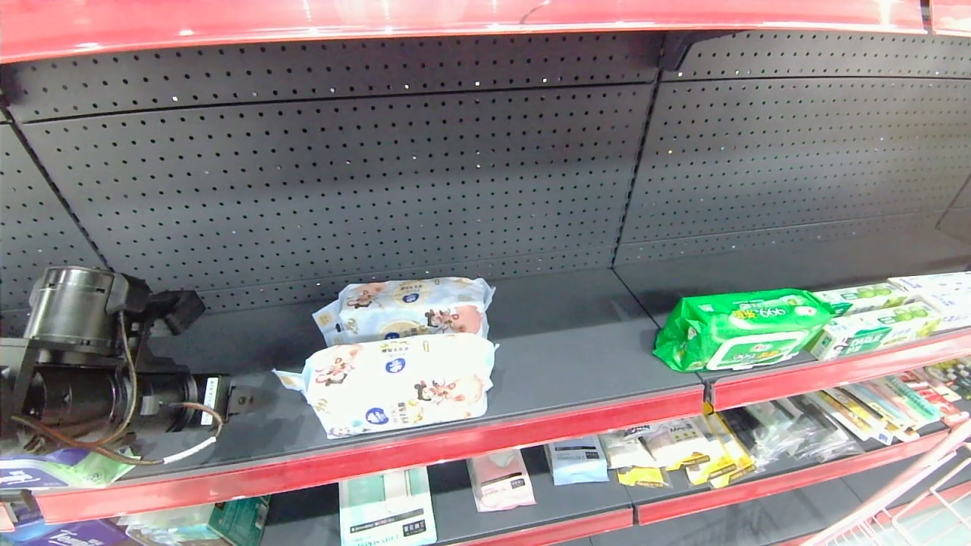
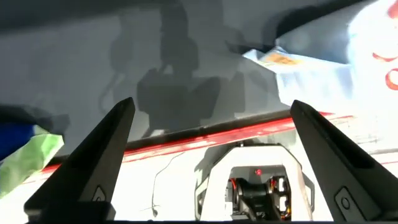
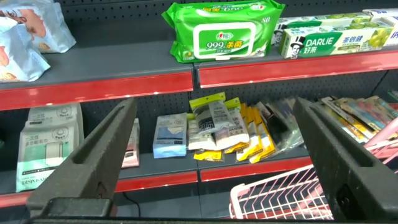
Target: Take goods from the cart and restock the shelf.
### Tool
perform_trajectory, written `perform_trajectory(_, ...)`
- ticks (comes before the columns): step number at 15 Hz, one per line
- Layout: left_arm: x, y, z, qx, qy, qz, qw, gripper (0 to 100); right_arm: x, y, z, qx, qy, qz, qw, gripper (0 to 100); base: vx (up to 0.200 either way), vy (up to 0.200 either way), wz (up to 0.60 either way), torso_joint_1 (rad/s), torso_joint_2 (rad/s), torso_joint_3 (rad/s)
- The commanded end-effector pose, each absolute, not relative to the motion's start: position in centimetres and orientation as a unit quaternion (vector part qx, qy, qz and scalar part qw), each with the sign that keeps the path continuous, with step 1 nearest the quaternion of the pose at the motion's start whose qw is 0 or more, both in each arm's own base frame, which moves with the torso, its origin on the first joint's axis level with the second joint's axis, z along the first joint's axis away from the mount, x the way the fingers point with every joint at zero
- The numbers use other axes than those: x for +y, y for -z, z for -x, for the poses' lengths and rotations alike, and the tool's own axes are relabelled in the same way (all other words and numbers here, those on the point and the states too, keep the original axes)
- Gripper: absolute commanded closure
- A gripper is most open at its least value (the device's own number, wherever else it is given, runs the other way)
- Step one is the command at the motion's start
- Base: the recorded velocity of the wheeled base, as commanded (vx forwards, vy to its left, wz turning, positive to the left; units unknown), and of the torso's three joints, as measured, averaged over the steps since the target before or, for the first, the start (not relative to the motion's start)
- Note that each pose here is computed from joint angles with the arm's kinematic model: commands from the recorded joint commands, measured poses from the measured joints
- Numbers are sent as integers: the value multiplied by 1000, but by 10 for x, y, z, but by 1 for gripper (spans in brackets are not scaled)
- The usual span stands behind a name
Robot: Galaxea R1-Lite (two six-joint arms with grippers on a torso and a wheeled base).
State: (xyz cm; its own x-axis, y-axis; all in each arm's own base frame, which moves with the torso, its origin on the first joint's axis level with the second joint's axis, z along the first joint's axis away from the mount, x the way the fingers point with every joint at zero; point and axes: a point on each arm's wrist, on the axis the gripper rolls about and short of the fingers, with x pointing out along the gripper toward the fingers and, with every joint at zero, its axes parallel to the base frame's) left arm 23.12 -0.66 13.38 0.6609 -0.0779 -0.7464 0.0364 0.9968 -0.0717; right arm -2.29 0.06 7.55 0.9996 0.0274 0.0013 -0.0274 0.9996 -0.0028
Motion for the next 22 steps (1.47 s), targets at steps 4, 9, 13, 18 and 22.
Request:
perform_trajectory(4, -18, -126, -241, 417, 51, 15, 907, 0, 1, -75, 23, 0, -15, 2, 1000, 0, 0, 0, 0, 0, 0, 0)
perform_trajectory(9, -27, -123, -250, 408, 65, 7, 911, 0, 1, -75, 23, 0, -14, 2, 1000, 0, 0, 0, 0, 0, 0, 0)
perform_trajectory(13, -32, -123, -255, 407, 75, 4, 910, 0, 1, -75, 23, 0, -14, 2, 1000, 0, 0, 0, 0, 0, 0, 0)
perform_trajectory(18, -37, -125, -257, 402, 83, 2, 912, 0, 1, -75, 23, 0, -14, 2, 1000, 0, 0, 0, 0, 0, 0, 0)
perform_trajectory(22, -38, -126, -258, 400, 86, 1, 912, 0, 1, -75, 23, 0, -15, 2, 1000, 0, 0, 0, 0, 0, 0, 0)
